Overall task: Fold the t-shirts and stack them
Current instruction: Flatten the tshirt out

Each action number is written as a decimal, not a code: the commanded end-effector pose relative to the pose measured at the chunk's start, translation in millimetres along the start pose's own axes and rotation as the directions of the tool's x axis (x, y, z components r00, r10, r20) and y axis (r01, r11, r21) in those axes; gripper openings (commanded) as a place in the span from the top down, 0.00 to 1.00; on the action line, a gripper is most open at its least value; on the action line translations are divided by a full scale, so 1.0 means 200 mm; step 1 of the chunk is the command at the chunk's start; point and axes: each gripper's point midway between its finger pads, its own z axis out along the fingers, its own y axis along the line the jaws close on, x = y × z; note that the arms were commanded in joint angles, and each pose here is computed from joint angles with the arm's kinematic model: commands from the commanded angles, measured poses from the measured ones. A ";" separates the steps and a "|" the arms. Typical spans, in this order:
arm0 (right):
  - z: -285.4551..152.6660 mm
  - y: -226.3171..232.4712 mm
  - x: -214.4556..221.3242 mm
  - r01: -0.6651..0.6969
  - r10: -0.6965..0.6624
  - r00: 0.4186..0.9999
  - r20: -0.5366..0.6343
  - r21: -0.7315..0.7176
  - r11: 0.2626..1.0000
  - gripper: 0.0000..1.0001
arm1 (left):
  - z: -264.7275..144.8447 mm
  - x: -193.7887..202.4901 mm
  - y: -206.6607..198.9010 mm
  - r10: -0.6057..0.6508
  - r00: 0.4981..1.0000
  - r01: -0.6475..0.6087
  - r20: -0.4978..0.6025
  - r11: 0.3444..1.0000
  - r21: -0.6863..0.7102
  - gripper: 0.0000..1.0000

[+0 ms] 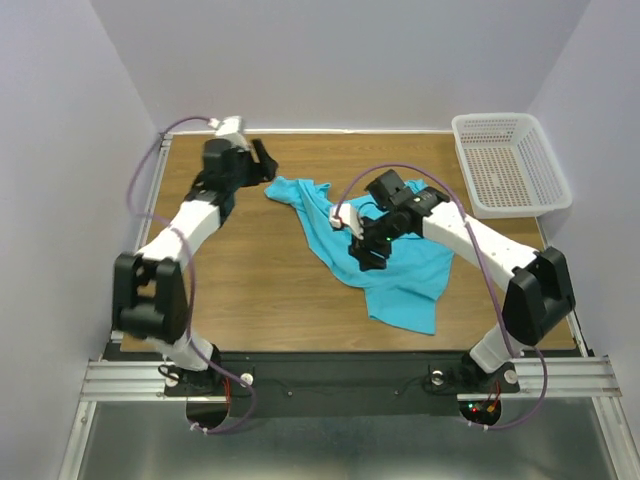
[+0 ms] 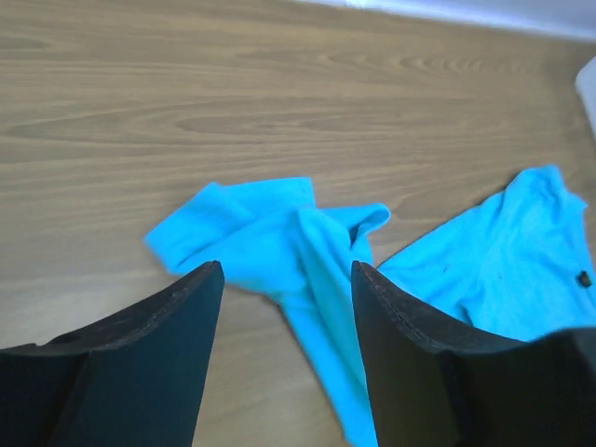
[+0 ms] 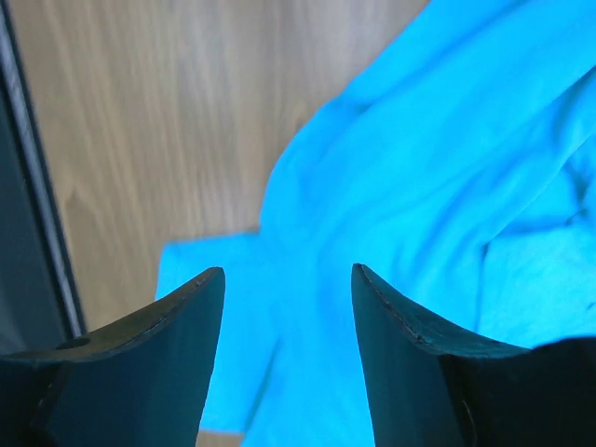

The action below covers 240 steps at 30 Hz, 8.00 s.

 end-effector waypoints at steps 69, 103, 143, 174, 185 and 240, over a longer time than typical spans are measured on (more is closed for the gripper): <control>0.29 0.19 -0.97 0.107 0.071 0.933 0.353 -0.459 0.882 0.99 | -0.91 0.78 0.32 -0.622 0.782 0.612 -0.034 0.778 -0.143 0.25; 0.01 0.09 -0.90 0.114 0.103 0.888 0.448 -0.432 0.895 0.99 | -0.22 0.30 0.39 -0.283 0.954 0.256 -0.100 0.941 -0.222 1.00; 0.43 -1.11 -0.35 -0.699 0.578 0.715 0.393 0.391 0.599 1.00 | -0.40 0.74 -0.06 -0.102 0.972 0.091 -0.211 0.994 -0.065 0.36; 0.43 -1.04 -0.33 -0.709 0.600 0.705 0.379 0.338 0.619 1.00 | -0.10 0.74 0.01 0.159 0.937 -0.242 -0.310 0.938 -0.250 0.92; 0.31 -0.76 -0.44 -0.512 0.448 0.833 0.326 0.144 0.847 0.41 | -0.53 0.74 -0.07 0.140 0.886 -0.212 -0.442 0.970 -0.117 1.00; -0.02 -0.99 0.32 -0.819 0.741 0.574 0.348 0.232 0.525 0.99 | -1.10 1.14 0.11 -0.210 0.738 0.052 -0.642 0.965 -0.256 1.00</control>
